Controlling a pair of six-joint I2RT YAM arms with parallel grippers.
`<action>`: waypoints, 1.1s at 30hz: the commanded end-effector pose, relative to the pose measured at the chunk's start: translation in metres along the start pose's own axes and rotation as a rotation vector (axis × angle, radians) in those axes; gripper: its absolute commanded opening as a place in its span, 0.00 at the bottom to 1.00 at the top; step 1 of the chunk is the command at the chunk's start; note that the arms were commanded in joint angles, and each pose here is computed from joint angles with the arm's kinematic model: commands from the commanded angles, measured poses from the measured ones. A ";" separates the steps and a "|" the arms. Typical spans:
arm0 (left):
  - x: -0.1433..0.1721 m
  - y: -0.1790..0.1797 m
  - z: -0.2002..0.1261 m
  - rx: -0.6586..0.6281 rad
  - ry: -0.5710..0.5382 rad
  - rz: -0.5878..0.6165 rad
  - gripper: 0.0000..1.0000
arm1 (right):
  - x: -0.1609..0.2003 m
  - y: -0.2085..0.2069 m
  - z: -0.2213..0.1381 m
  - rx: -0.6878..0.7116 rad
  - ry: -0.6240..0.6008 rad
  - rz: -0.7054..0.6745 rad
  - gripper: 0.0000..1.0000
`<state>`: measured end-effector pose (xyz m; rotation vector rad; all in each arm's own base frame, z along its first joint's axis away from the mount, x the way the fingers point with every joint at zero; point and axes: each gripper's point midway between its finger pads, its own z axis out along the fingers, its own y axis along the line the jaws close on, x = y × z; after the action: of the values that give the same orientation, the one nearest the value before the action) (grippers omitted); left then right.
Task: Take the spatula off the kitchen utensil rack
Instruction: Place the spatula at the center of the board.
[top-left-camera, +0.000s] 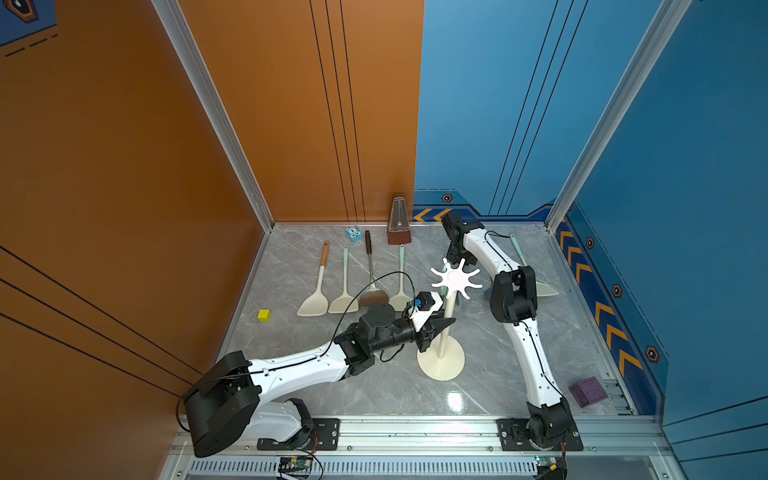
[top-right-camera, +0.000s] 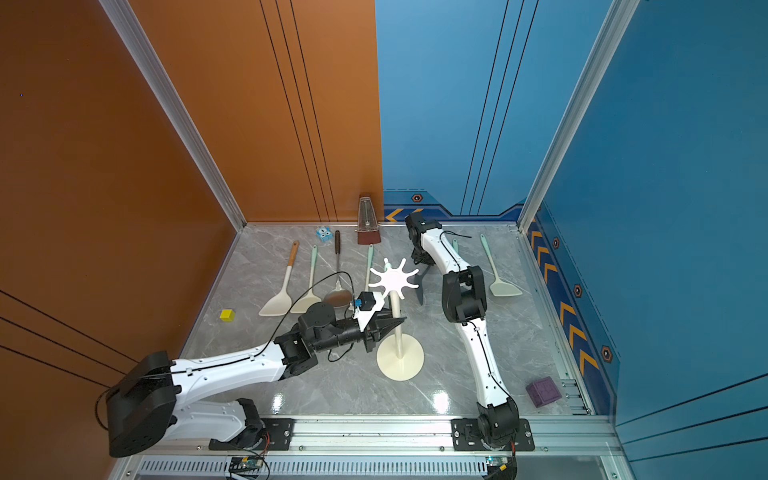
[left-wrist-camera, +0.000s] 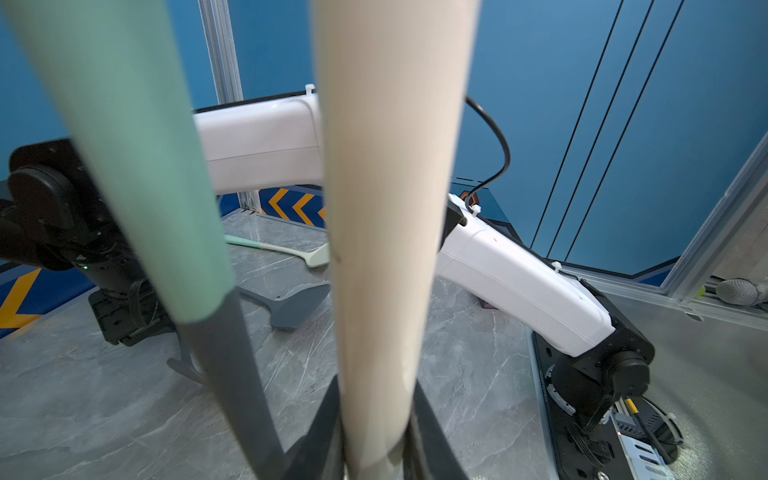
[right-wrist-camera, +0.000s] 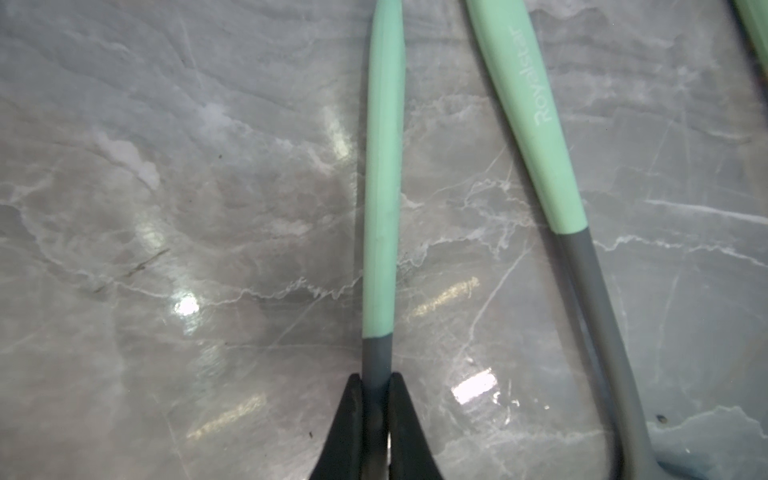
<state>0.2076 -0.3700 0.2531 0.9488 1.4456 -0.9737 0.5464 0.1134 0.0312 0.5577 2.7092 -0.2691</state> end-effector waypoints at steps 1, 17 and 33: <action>0.106 0.008 -0.017 -0.046 0.346 -0.097 0.16 | 0.041 0.021 0.044 -0.079 0.152 -0.064 0.14; 0.102 0.010 -0.018 -0.048 0.336 -0.091 0.16 | 0.047 0.018 0.041 -0.121 0.212 -0.072 0.13; 0.105 0.010 -0.020 -0.050 0.342 -0.102 0.16 | 0.029 -0.020 0.026 -0.123 0.232 -0.237 0.03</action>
<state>0.2084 -0.3661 0.2537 0.9416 1.4485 -0.9680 0.5565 0.1199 0.0231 0.3304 2.8247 -0.0012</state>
